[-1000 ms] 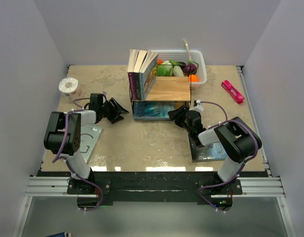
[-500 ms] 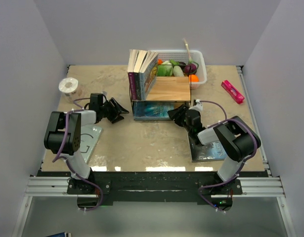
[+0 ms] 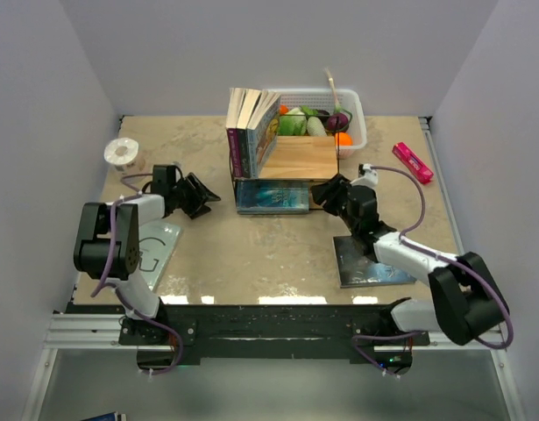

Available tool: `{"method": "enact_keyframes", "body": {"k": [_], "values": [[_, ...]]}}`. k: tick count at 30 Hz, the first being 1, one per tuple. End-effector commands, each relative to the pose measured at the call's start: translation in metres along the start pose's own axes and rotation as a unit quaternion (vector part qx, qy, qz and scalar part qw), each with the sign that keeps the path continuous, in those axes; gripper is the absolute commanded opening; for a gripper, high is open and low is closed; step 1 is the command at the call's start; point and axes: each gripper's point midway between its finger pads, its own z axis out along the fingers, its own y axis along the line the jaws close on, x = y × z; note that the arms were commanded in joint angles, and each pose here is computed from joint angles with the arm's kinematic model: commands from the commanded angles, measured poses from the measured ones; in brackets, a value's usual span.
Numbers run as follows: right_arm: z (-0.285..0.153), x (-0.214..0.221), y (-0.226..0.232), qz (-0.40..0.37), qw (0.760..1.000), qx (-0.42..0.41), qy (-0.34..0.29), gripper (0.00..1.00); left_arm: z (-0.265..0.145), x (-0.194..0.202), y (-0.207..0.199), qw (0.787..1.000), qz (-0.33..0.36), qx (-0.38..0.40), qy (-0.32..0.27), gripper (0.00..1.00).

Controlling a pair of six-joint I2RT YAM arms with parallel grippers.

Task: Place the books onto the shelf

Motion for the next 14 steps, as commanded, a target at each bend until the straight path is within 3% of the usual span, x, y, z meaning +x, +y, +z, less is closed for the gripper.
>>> {"method": "enact_keyframes", "body": {"k": [1,7,14], "values": [[-0.025,0.004,-0.009,-0.116,0.991,0.032,0.063,0.58,-0.023,-0.018,-0.007,0.998,0.051,-0.017,-0.037,0.58],[-0.084,0.009,0.002,-0.215,0.971,0.012,0.108,0.57,-0.053,-0.020,0.016,0.989,0.095,-0.093,-0.070,0.59],[-0.142,0.011,0.015,-0.251,0.962,-0.023,0.106,0.57,-0.095,-0.011,0.008,0.979,0.147,-0.073,-0.117,0.58]]}}
